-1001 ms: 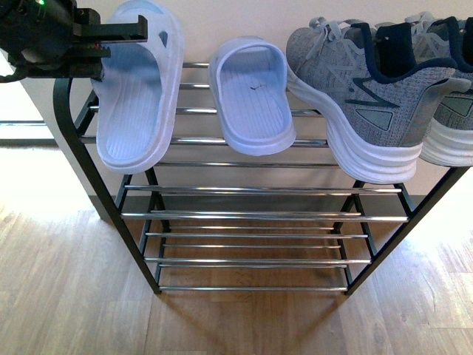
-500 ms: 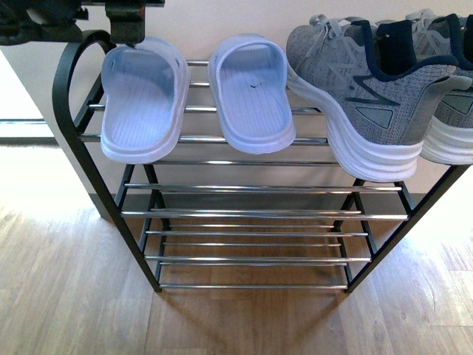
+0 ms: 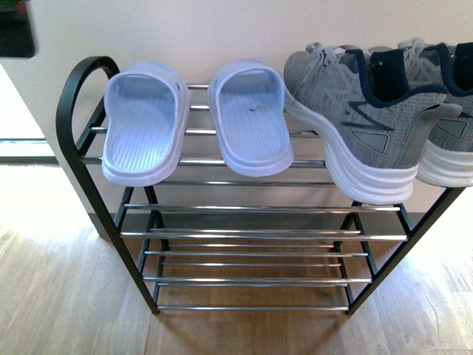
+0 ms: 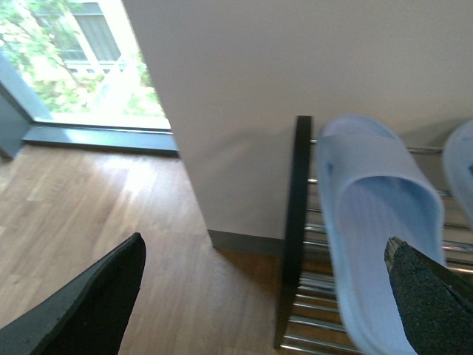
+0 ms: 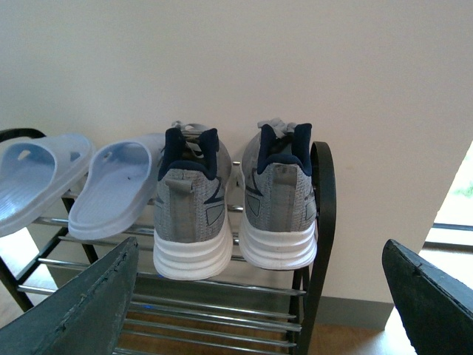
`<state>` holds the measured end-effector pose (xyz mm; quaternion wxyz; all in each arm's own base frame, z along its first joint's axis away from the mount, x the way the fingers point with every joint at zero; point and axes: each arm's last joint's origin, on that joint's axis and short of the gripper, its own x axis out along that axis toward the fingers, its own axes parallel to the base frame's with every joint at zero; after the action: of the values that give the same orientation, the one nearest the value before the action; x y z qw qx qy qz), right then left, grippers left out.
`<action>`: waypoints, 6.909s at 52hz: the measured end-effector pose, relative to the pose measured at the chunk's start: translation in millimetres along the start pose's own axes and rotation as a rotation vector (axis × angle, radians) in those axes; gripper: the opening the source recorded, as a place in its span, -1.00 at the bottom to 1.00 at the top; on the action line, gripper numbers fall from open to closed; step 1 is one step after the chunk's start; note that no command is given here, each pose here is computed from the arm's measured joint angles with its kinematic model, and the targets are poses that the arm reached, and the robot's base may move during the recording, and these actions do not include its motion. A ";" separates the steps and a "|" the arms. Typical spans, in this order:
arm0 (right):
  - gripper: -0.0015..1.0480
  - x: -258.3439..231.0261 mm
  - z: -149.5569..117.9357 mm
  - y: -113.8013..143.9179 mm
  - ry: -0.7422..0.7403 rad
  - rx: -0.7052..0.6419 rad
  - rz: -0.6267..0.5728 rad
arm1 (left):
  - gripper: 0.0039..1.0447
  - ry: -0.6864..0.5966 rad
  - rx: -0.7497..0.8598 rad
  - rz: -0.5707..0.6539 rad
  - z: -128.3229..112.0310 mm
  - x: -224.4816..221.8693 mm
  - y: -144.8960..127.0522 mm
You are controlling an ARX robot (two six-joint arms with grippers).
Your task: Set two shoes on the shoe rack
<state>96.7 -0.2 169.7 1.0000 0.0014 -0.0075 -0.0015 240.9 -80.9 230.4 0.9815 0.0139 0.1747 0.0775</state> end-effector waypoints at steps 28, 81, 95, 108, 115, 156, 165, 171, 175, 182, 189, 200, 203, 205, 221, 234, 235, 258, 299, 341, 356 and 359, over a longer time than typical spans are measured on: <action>0.82 0.0 0.0 0.0 0.000 0.000 0.001 | 0.83 -0.262 -0.290 0.176 -29.2 -111.5 85.4; 0.82 0.0 0.0 0.0 0.000 0.000 0.001 | -0.99 -0.345 -0.038 -0.160 -97.3 -102.7 97.9; 0.82 0.0 0.0 0.0 0.000 0.000 0.001 | -0.99 -0.343 -0.037 -0.160 -109.3 -98.1 97.2; 0.82 0.0 0.0 0.0 0.000 0.000 0.001 | -0.99 -0.346 -0.037 -0.160 -109.1 -98.3 97.2; 0.82 0.0 0.0 0.0 0.000 0.000 0.001 | -0.76 -0.346 -0.038 -0.160 -109.1 -98.3 97.2; 0.82 0.0 0.0 0.1 0.000 0.000 0.002 | 0.83 -0.347 -0.035 -0.160 -109.1 -98.3 97.2; 0.82 0.0 0.0 0.0 0.000 0.000 0.001 | 0.83 -0.347 -0.035 -0.160 -109.1 -98.3 97.2; 0.82 0.0 0.0 0.0 0.000 0.000 0.001 | 0.83 -0.347 -0.035 -0.160 -109.1 -98.3 97.2; 0.82 0.0 0.0 0.0 0.000 0.000 0.001 | 0.83 -0.347 -0.035 -0.160 -109.1 -98.3 97.2; 0.82 0.0 0.0 0.0 0.000 0.000 0.001 | 0.83 -0.347 -0.035 -0.160 -109.1 -98.3 97.2; 0.82 0.0 0.0 0.0 0.000 0.000 0.000 | 0.83 -0.347 -0.035 -0.160 -109.1 -98.3 97.2; 0.82 0.0 0.0 0.0 0.000 0.000 0.001 | 0.83 -0.347 -0.035 -0.160 -109.1 -98.3 97.2; 0.82 0.0 0.0 0.0 0.000 0.000 0.001 | 0.83 -0.347 -0.035 -0.160 -109.1 -98.3 97.2; 0.82 0.0 0.0 0.0 0.000 0.000 0.001 | 0.83 -0.347 -0.035 -0.160 -109.1 -98.3 97.2; 0.82 0.0 0.0 0.0 0.000 0.000 0.001 | 0.83 -0.347 -0.035 -0.160 -109.1 -98.3 97.2; 0.82 0.0 0.0 0.0 0.000 0.000 0.001 | 0.83 -0.347 -0.035 -0.160 -109.1 -98.3 97.2; 0.82 0.0 0.0 0.0 0.000 0.000 0.001 | 0.83 -0.347 -0.035 -0.160 -109.1 -98.3 97.2; 0.82 0.0 0.0 0.0 0.000 0.000 0.001 | 0.83 -0.347 -0.035 -0.160 -109.1 -98.3 97.2; 0.82 0.0 0.0 0.0 0.000 0.000 0.001 | 0.83 -0.347 -0.035 -0.160 -109.1 -98.3 97.2; 0.82 0.0 0.0 0.0 0.000 0.000 0.001 | 0.83 -0.347 -0.035 -0.160 -109.1 -98.3 97.2; 0.82 0.0 0.0 0.0 0.000 0.000 0.001 | 0.83 -0.347 -0.035 -0.160 -109.1 -98.3 97.2; 0.82 0.0 0.0 0.0 0.000 0.000 0.001 | 0.83 -0.347 -0.035 -0.160 -109.1 -98.3 97.2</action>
<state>96.7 -0.2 169.8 1.0000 0.0014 -0.0077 -0.0009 97.8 -0.3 166.9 1.0000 -0.0039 0.0022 -0.0013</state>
